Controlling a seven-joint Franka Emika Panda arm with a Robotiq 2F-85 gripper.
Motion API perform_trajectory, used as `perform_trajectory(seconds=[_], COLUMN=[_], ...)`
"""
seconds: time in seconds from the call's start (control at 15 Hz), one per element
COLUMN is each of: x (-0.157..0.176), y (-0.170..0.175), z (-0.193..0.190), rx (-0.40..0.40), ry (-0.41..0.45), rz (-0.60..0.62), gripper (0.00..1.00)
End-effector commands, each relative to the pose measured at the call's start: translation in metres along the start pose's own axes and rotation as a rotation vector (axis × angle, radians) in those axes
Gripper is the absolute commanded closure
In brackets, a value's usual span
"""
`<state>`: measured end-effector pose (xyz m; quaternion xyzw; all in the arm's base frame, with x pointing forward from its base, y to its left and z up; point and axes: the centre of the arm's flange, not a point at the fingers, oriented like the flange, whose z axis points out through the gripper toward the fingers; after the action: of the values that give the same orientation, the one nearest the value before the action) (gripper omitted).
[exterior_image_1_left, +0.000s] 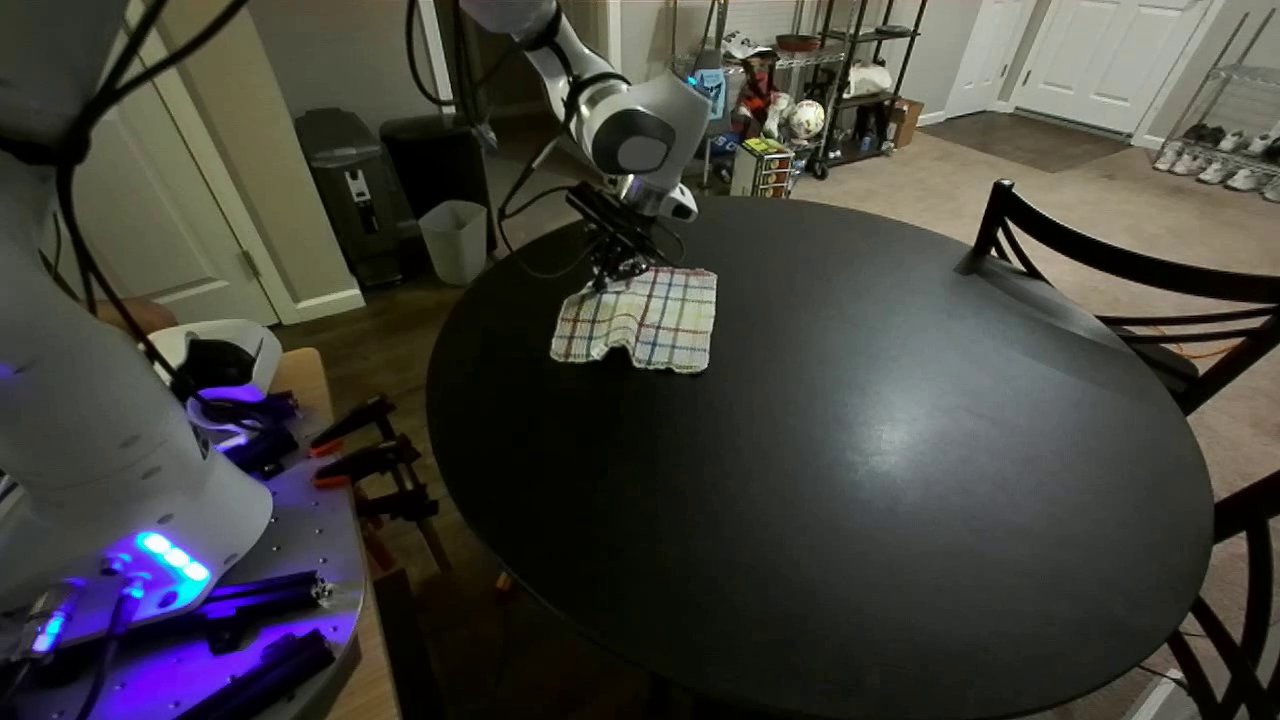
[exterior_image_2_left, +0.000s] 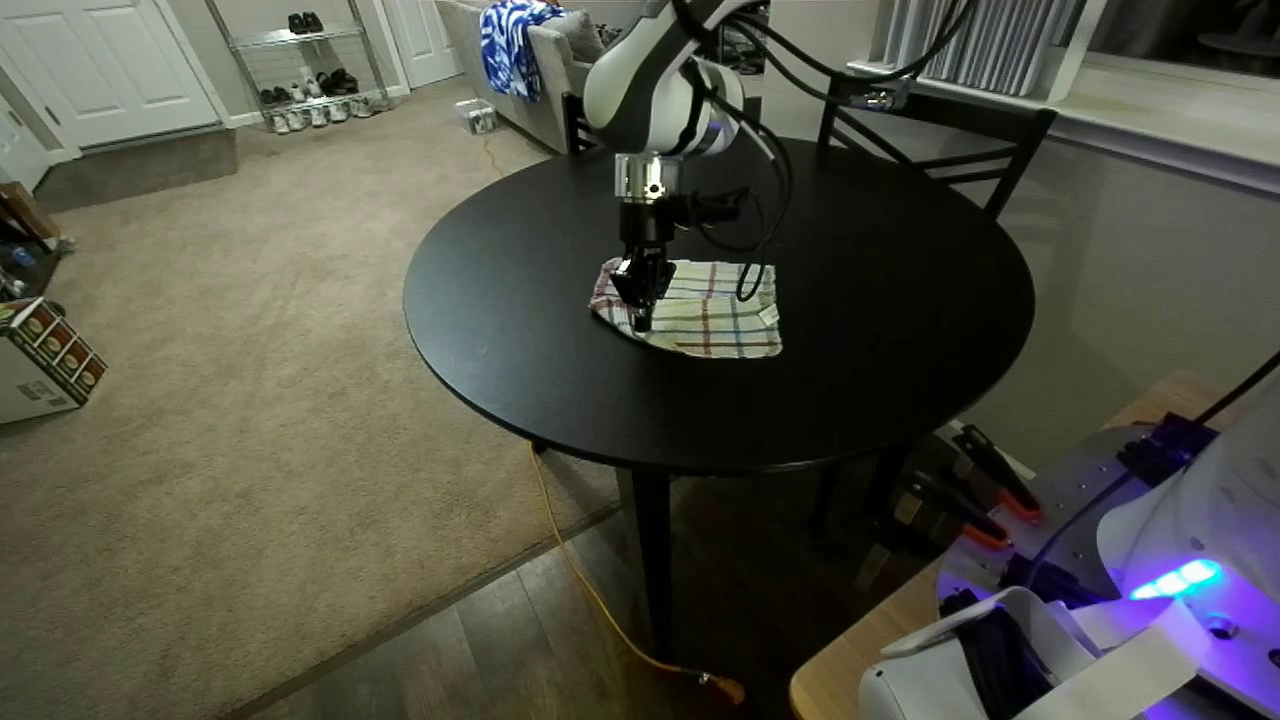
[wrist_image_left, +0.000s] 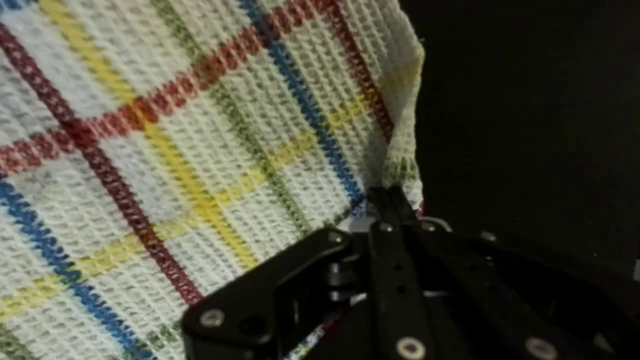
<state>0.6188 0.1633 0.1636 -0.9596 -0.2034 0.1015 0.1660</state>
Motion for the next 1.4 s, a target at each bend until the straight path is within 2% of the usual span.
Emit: perform_trajectory(seconds=[0.0, 0.13, 0.47, 0.53, 0.6, 0.8, 0.93, 1.0, 1.33], x=[-0.028, -0.044, -0.070, -0.077, -0.083, -0.100, -0.111, -0.099, -0.101], y=[-0.026, -0.051, -0.102, -0.111, -0.118, -0.132, -0.140, -0.121, -0.100], z=[-0.003, 0.012, 0.042, 0.050, 0.057, 0.068, 0.071, 0.051, 0.028], rx=[-0.107, -0.171, -0.301, -0.325, -0.349, -0.388, -0.387, -0.382, -0.361], ry=[0.169, 0.267, 0.428, 0.454, 0.477, 0.524, 0.544, 0.558, 0.603], rz=[-0.002, -0.010, 0.005, 0.018, 0.022, 0.044, 0.053, 0.054, 0.086], gripper=[1.00, 1.00, 1.00, 0.90, 0.73, 0.56, 0.43, 0.36, 0.04])
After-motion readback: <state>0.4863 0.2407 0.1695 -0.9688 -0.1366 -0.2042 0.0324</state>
